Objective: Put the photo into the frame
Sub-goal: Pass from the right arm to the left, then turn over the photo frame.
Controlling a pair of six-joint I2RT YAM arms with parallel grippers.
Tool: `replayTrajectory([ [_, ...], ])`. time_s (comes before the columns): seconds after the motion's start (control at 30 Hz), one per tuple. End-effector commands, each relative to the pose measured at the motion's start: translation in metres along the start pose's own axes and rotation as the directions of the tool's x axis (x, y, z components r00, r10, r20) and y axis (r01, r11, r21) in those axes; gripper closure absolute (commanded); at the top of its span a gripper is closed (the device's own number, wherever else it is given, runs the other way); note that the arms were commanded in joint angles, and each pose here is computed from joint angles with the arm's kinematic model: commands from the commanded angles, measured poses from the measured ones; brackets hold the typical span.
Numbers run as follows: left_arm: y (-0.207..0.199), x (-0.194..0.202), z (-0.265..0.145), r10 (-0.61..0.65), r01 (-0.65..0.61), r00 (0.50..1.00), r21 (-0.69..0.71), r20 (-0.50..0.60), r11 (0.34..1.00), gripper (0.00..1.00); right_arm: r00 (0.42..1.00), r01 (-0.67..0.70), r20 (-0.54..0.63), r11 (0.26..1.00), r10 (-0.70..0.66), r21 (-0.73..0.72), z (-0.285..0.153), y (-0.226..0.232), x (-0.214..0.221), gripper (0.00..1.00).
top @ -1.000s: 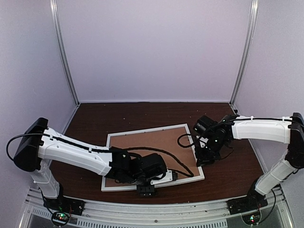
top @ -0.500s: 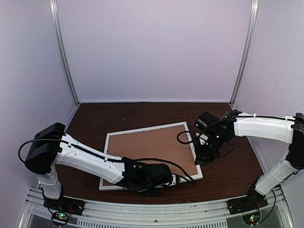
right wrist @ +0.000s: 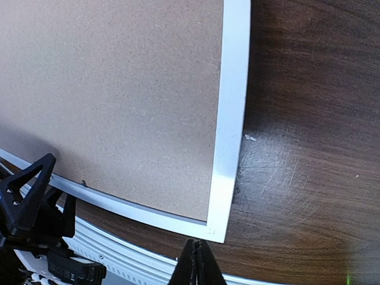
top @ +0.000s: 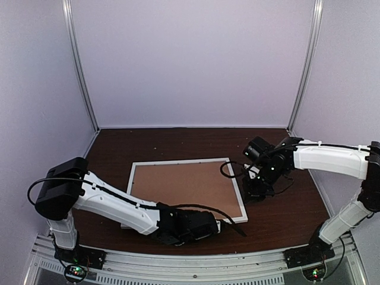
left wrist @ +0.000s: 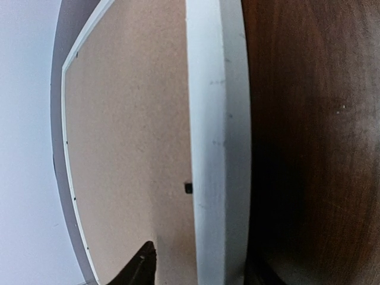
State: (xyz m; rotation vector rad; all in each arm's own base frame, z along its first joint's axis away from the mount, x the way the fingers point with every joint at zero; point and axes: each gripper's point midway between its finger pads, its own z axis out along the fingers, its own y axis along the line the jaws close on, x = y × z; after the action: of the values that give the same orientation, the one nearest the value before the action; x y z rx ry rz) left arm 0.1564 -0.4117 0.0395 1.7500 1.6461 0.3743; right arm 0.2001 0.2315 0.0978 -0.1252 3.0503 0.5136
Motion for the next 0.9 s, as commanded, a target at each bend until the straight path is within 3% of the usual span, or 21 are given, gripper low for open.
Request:
replayTrajectory([
  [0.0,0.023,-0.010,-0.007,-0.034,0.037,0.999,-0.098,0.034,0.995,0.57,0.999,0.012,0.048,1.000,-0.012,0.001,-0.013,-0.001,-0.007,0.94],
  [0.2,0.033,-0.014,-0.014,-0.019,0.025,0.998,-0.123,0.053,0.992,0.73,0.998,0.008,0.062,1.000,-0.008,0.000,-0.023,-0.007,-0.012,0.83],
  [0.37,0.055,-0.018,-0.034,-0.020,0.030,0.998,-0.159,0.060,0.987,0.84,0.997,0.023,0.077,1.000,-0.022,-0.002,-0.037,-0.005,-0.017,0.59],
  [0.5,0.083,-0.024,-0.059,-0.020,0.036,0.997,-0.208,0.081,0.978,0.87,0.993,0.041,0.111,0.999,-0.042,0.009,-0.056,-0.006,-0.028,0.47],
  [0.73,0.130,-0.039,-0.108,-0.009,0.040,0.991,-0.238,0.132,0.971,1.00,0.980,0.045,0.193,0.999,-0.049,0.024,-0.099,-0.015,-0.047,0.42],
  [0.87,0.152,-0.045,-0.123,-0.015,0.045,0.990,-0.219,0.138,0.975,1.00,0.967,0.038,0.251,0.999,-0.043,0.026,-0.123,-0.021,-0.059,0.41],
])
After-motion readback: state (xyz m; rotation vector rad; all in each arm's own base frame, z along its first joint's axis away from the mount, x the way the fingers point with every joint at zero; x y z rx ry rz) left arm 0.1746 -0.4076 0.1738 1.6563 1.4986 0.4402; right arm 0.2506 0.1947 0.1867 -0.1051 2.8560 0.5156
